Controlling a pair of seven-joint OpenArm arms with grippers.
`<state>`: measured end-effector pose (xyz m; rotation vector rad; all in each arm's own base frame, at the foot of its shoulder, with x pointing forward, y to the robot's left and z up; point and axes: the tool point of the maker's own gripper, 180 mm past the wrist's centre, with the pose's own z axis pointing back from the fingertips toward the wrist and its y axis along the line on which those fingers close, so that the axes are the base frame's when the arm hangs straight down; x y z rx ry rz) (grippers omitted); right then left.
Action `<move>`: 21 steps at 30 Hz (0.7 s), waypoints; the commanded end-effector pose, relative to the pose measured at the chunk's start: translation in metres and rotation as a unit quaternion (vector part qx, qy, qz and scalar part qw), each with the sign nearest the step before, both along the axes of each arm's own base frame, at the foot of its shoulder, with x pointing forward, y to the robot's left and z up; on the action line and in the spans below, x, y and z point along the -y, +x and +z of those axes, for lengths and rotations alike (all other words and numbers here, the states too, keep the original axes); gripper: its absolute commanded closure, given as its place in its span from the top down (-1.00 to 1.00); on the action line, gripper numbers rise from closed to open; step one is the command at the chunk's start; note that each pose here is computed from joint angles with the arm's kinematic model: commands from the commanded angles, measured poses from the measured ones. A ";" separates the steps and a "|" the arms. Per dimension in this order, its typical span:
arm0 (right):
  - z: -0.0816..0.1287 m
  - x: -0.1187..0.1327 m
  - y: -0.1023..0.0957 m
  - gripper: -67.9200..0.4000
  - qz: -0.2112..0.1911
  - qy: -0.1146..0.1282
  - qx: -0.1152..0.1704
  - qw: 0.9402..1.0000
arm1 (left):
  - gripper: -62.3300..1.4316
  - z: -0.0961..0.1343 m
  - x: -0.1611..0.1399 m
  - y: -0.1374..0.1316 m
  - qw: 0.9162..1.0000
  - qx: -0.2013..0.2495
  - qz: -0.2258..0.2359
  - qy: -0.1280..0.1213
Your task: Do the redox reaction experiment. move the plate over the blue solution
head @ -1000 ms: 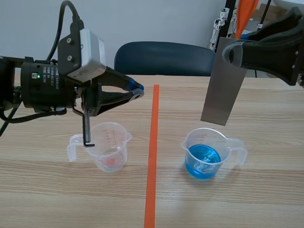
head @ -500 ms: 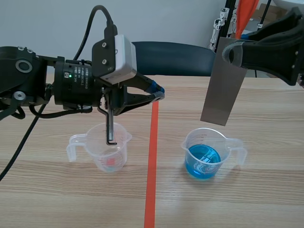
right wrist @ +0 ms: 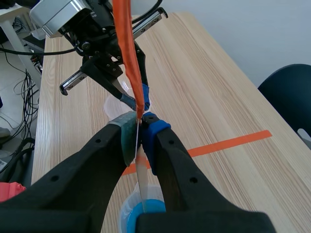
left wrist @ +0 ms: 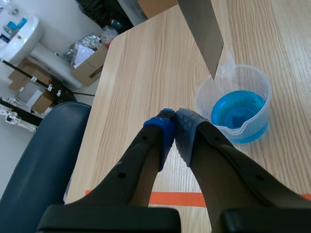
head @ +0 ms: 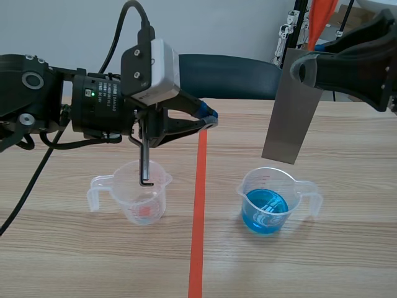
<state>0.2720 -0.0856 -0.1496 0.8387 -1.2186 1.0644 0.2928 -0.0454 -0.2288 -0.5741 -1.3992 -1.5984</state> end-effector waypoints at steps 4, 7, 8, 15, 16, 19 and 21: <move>0.012 0.001 0.000 -0.97 0.001 0.013 0.008 1.000 | -0.87 0.011 0.017 -0.011 0.999 0.006 -0.038 -0.012; 0.012 0.001 0.000 -0.97 0.001 0.013 0.008 1.000 | -0.87 0.011 0.021 -0.013 0.999 0.005 -0.044 -0.012; 0.012 0.001 0.000 -0.97 0.001 0.013 0.008 1.000 | -0.87 0.011 0.021 -0.013 0.999 0.005 -0.044 -0.012; 0.012 0.001 0.000 -0.97 0.001 0.013 0.008 1.000 | -0.87 0.009 0.020 -0.013 0.999 0.004 -0.043 -0.009; 0.012 0.001 0.000 -0.97 0.001 0.013 0.008 1.000 | -0.87 0.009 0.020 -0.013 0.999 0.004 -0.043 -0.009; 0.012 0.001 0.000 -0.97 0.001 0.013 0.008 1.000 | -0.87 0.009 0.020 -0.013 0.999 0.004 -0.043 -0.009; 0.012 0.001 0.000 -0.97 0.001 0.013 0.008 1.000 | -0.87 0.009 0.020 -0.013 0.999 0.004 -0.043 -0.009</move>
